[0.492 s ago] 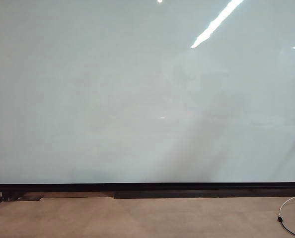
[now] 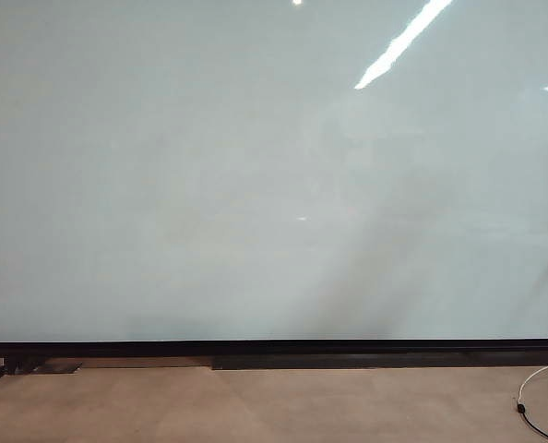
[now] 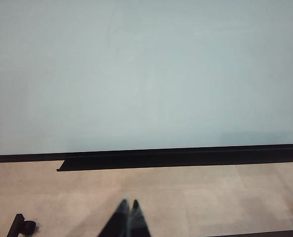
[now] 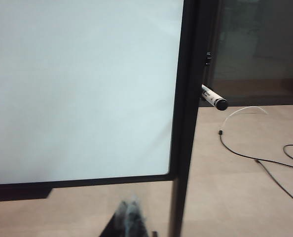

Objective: Pick up the pen on the shelf to the right of the whiteboard and draw a triangle.

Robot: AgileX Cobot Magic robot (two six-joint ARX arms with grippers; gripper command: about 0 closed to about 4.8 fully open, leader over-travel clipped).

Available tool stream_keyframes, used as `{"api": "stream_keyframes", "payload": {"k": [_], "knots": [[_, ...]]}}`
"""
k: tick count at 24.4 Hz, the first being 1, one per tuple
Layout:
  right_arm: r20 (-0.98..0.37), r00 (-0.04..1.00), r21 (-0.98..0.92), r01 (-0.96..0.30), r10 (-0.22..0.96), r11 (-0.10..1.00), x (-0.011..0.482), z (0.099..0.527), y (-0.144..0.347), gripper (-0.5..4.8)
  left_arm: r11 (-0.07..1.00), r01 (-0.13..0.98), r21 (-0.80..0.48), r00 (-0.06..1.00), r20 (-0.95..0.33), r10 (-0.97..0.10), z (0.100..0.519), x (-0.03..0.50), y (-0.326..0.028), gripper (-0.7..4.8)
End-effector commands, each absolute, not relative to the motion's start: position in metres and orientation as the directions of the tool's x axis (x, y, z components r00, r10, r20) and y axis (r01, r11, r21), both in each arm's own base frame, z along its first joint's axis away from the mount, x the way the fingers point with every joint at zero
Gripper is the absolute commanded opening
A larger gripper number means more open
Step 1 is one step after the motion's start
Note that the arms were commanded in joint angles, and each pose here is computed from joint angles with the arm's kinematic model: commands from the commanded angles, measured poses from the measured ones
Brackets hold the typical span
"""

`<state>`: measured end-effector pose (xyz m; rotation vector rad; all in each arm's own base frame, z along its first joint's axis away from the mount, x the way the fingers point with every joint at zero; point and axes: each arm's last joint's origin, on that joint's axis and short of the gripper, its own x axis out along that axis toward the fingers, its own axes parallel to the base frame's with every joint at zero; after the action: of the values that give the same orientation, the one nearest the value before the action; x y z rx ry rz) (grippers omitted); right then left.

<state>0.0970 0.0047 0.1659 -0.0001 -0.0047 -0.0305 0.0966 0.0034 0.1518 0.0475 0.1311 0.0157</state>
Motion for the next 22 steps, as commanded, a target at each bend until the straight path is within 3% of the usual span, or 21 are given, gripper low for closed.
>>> {"api": "stream_keyframes", "payload": {"k": [1, 4, 5, 8, 11, 13, 14, 16, 22], "knots": [[0.156, 0.988, 0.016, -0.024, 0.021, 1.000, 0.096, 0.179, 0.006, -0.08, 0.999, -0.012, 0.049, 0.993, -0.119, 0.018, 0.154, 0.097, 0.003, -0.05], [0.178, 0.982, 0.072, 0.048, -0.060, 0.996, 0.098, 0.190, 0.002, 0.04, 0.999, -0.012, 0.049, 0.993, -0.119, 0.018, 0.154, 0.097, 0.003, -0.05], [0.154, 0.986, 0.134, 0.045, -0.066, 0.990, 0.101, 0.194, -0.001, 0.31, 0.999, -0.012, 0.049, 0.993, -0.119, 0.018, 0.154, 0.097, 0.003, -0.05], [0.177, 0.984, 0.124, -0.056, 0.034, 0.991, 0.112, 0.205, -0.011, 0.46, 0.999, -0.012, 0.049, 0.993, -0.119, 0.018, 0.154, 0.097, 0.003, -0.05], [0.189, 0.982, 0.084, -0.048, 0.032, 0.995, 0.127, 0.220, -0.035, 0.64, 0.999, -0.012, 0.049, 0.993, -0.119, 0.018, 0.154, 0.097, 0.003, -0.05], [0.140, 0.988, 0.115, -0.080, 0.064, 0.990, 0.136, 0.224, -0.048, 1.42, 0.999, -0.012, 0.049, 0.993, -0.119, 0.018, 0.154, 0.097, 0.003, -0.05], [0.117, 0.989, 0.122, -0.099, 0.085, 0.988, 0.149, 0.228, -0.061, 3.12, 0.999, -0.012, 0.049, 0.993, -0.119, 0.018, 0.154, 0.097, 0.003, -0.05], [0.116, 0.985, 0.135, -0.141, 0.125, 0.981, 0.165, 0.230, -0.070, 4.43, 0.999, -0.012, 0.049, 0.993, -0.119, 0.018, 0.154, 0.097, 0.003, -0.05], [0.099, 0.985, 0.030, -0.148, 0.145, 0.988, 0.220, 0.225, -0.099, 4.42, 0.999, -0.009, 0.049, 0.993, -0.119, 0.015, 0.154, 0.097, 0.003, -0.05]]}}
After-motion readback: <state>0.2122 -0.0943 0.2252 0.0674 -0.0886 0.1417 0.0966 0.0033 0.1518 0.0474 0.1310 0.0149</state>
